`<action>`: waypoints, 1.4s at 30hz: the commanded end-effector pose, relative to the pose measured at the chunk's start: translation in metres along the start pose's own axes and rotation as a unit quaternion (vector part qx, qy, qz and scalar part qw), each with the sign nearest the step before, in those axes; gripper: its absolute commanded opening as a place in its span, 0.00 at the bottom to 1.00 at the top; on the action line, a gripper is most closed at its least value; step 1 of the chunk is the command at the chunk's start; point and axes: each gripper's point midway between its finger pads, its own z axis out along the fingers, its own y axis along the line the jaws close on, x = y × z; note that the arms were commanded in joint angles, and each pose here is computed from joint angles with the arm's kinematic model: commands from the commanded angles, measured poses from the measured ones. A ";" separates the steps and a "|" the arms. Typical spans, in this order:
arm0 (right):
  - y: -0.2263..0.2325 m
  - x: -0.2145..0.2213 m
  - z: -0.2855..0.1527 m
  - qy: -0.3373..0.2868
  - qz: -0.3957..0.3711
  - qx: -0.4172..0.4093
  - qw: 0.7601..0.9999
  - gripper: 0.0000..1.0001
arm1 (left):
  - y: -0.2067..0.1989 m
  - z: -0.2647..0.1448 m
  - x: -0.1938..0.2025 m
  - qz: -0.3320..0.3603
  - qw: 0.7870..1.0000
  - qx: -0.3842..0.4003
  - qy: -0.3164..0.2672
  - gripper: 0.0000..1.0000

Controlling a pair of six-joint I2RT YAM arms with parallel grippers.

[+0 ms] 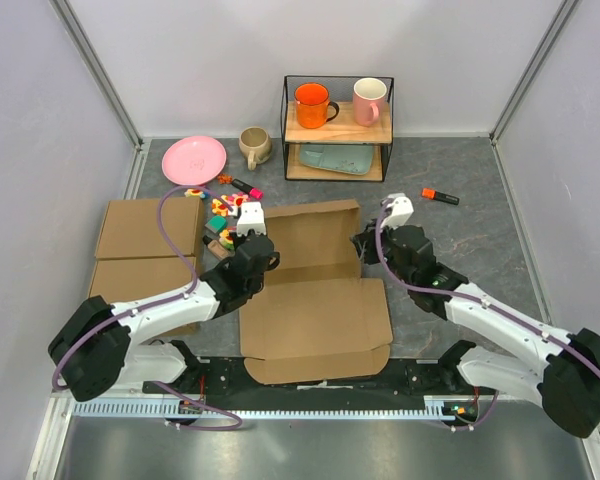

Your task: Fold the paper box

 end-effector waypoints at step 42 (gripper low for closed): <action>-0.058 -0.006 0.003 -0.016 0.132 -0.015 0.991 0.74 | 0.004 -0.014 0.040 0.018 0.999 0.025 0.040 0.02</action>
